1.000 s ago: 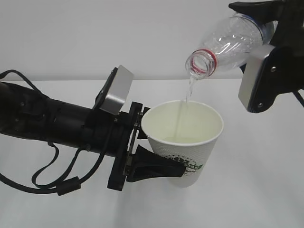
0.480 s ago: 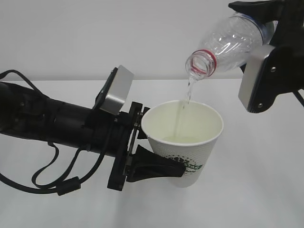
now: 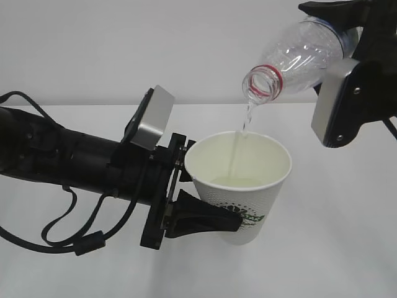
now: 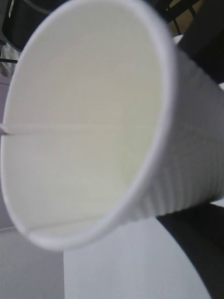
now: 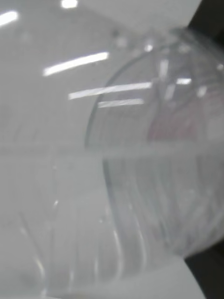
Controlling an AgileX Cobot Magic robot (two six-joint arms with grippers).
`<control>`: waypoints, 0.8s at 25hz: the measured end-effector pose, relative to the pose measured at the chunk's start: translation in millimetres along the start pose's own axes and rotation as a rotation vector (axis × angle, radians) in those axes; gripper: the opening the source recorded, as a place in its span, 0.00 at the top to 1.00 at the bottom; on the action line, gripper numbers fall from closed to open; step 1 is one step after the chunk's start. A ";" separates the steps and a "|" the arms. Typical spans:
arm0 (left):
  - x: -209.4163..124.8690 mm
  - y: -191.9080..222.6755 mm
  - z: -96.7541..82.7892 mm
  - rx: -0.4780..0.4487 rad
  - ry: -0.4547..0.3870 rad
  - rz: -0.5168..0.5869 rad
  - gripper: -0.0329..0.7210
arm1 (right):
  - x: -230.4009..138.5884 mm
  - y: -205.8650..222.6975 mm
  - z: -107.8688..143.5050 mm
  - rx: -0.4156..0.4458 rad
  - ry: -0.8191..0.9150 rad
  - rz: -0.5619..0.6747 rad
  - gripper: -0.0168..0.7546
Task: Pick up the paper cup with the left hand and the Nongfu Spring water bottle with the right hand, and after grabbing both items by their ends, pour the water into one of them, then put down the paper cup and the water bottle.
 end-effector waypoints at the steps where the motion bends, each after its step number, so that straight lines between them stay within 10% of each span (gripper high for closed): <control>1: 0.0 0.0 0.0 0.000 0.000 0.000 0.30 | 0.0 0.0 0.0 0.000 0.000 0.000 0.33; 20: -0.2 0.0 0.1 0.001 0.001 0.002 0.30 | 0.4 0.0 -0.6 -0.005 0.000 -0.003 0.33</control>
Point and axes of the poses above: a point on each arm's last joint axis where the gripper is mounted, y pointing out along that axis toward the gripper, z along the wrist's bending axis when the last joint is at zero, x = y × z, the point moved 4 cm from there along y, pointing out along that axis toward the gripper, and after that the axes turned 15 degrees about y, right-handed, at the moved point
